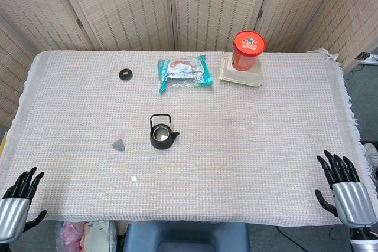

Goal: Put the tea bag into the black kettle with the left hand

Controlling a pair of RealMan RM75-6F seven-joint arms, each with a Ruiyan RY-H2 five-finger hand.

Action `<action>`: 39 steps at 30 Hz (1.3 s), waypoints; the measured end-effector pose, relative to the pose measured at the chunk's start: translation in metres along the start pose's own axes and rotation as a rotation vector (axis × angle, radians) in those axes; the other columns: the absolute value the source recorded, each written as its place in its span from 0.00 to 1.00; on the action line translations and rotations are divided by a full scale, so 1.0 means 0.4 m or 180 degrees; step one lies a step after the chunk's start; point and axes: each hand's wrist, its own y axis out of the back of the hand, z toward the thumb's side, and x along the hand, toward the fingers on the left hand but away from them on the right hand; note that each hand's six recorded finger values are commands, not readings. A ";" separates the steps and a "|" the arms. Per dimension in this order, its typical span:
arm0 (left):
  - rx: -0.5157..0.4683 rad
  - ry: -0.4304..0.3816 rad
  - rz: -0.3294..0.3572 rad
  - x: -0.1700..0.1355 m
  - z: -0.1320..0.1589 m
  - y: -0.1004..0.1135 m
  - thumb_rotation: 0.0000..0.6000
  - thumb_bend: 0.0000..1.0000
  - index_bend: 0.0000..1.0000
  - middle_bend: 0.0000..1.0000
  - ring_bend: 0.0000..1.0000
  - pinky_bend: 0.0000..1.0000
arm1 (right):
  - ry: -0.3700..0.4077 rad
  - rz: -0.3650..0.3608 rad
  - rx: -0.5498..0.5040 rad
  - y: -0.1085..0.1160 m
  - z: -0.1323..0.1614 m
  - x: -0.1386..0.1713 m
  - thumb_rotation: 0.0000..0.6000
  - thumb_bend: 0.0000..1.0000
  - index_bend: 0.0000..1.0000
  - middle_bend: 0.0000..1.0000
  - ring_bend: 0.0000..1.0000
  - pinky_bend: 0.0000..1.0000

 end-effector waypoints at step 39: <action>-0.0680 -0.1197 -0.0767 0.319 0.472 -0.086 1.00 0.31 0.44 1.00 1.00 1.00 | 0.0042 -0.0661 -0.0407 0.119 -0.054 0.072 1.00 0.27 0.00 0.00 0.00 0.00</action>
